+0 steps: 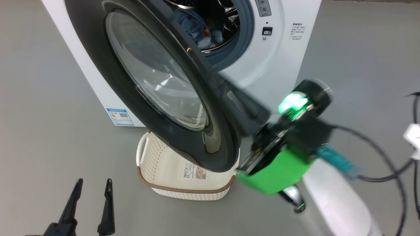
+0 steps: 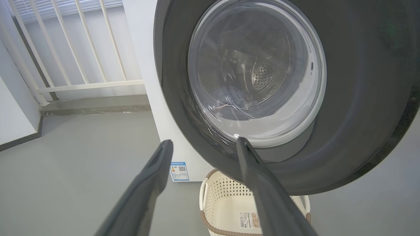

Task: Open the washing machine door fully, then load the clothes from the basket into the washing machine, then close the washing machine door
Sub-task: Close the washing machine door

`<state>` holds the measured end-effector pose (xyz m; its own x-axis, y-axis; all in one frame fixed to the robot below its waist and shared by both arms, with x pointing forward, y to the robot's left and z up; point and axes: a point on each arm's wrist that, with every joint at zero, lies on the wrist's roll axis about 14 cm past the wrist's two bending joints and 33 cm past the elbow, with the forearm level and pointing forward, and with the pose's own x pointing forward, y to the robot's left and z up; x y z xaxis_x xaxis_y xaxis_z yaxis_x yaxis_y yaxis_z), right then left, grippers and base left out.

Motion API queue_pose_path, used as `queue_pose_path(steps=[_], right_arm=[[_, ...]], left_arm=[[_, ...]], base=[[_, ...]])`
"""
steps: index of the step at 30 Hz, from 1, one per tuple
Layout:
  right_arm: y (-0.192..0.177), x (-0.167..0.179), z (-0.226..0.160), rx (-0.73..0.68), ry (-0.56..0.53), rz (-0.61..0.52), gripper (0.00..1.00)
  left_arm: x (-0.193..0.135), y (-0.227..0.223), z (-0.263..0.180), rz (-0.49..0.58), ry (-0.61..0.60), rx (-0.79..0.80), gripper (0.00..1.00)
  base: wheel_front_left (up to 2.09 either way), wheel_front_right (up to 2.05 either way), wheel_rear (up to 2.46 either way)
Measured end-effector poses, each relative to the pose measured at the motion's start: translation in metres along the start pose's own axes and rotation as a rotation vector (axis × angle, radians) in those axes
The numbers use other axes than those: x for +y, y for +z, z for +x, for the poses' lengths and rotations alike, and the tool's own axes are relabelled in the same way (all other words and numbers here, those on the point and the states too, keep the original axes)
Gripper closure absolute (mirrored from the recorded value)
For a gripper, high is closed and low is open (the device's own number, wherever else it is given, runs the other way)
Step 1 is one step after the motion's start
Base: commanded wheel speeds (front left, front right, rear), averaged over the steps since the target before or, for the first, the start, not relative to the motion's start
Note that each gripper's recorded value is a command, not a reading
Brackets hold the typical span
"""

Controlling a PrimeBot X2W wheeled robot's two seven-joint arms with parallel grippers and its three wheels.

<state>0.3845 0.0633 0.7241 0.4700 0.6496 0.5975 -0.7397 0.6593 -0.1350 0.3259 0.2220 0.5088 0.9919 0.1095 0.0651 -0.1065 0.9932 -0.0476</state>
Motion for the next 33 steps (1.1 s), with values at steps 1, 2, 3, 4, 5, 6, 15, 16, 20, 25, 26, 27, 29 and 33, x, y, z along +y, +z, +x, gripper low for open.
queue_pose_path(steps=[1,2,3,4,5,6,15,16,20,25,26,27,29,33], right_arm=[[-0.008,0.007,-0.001,0.033,0.018,0.011,1.0],[-0.018,0.014,-0.004,0.069,0.032,0.028,1.0],[-0.029,0.02,-0.008,0.111,0.042,0.049,1.0],[-0.04,0.025,-0.013,0.147,0.047,0.078,1.0],[-0.05,0.029,-0.018,0.177,0.049,0.099,1.0],[-0.059,0.031,-0.022,0.208,0.05,0.113,1.0],[-0.104,0.021,-0.037,0.316,0.012,0.144,1.0],[-0.106,0.018,-0.036,0.316,0.007,0.142,1.0],[-0.109,0.009,-0.034,0.315,-0.01,0.132,1.0],[-0.116,0.003,-0.037,0.331,-0.025,0.131,1.0],[-0.117,0.002,-0.038,0.335,-0.028,0.131,1.0],[-0.118,0.001,-0.038,0.338,-0.032,0.13,1.0],[-0.119,-0.002,-0.038,0.339,-0.04,0.129,1.0],[-0.119,-0.008,-0.035,0.331,-0.048,0.116,1.0]], left_arm=[[0.0,0.0,0.0,0.0,0.001,-0.001,0.0],[0.001,0.0,-0.001,0.0,0.003,-0.001,0.0],[0.001,0.0,-0.001,0.001,0.004,-0.001,0.0],[0.002,0.0,-0.001,0.002,0.006,0.0,0.0],[0.002,0.0,-0.001,0.002,0.007,0.002,0.0],[0.002,-0.001,-0.001,0.002,0.008,0.004,0.0],[0.005,-0.006,0.0,0.006,0.018,0.021,0.0],[0.005,-0.006,0.001,0.006,0.018,0.022,0.0],[0.005,-0.006,0.002,0.006,0.019,0.021,0.0],[0.005,-0.007,0.003,0.007,0.019,0.023,0.0],[0.005,-0.007,0.004,0.007,0.019,0.023,0.0],[0.004,-0.007,0.004,0.006,0.019,0.024,0.0],[0.005,-0.007,0.004,0.007,0.02,0.026,0.0],[0.005,-0.009,0.005,0.015,0.02,0.029,0.0]], base=[[0.0,0.0,0.0],[0.0,0.0,0.0],[0.0,0.0,0.0],[0.0,0.0,0.0],[0.0,0.0,0.0],[0.0,0.0,0.0],[0.0,0.0,0.0],[0.0,0.0,0.0],[0.0,0.0,0.0],[0.0,0.0,0.0],[0.0,0.0,0.0],[0.0,0.0,0.0],[0.0,0.0,0.0],[0.0,0.0,0.0]])
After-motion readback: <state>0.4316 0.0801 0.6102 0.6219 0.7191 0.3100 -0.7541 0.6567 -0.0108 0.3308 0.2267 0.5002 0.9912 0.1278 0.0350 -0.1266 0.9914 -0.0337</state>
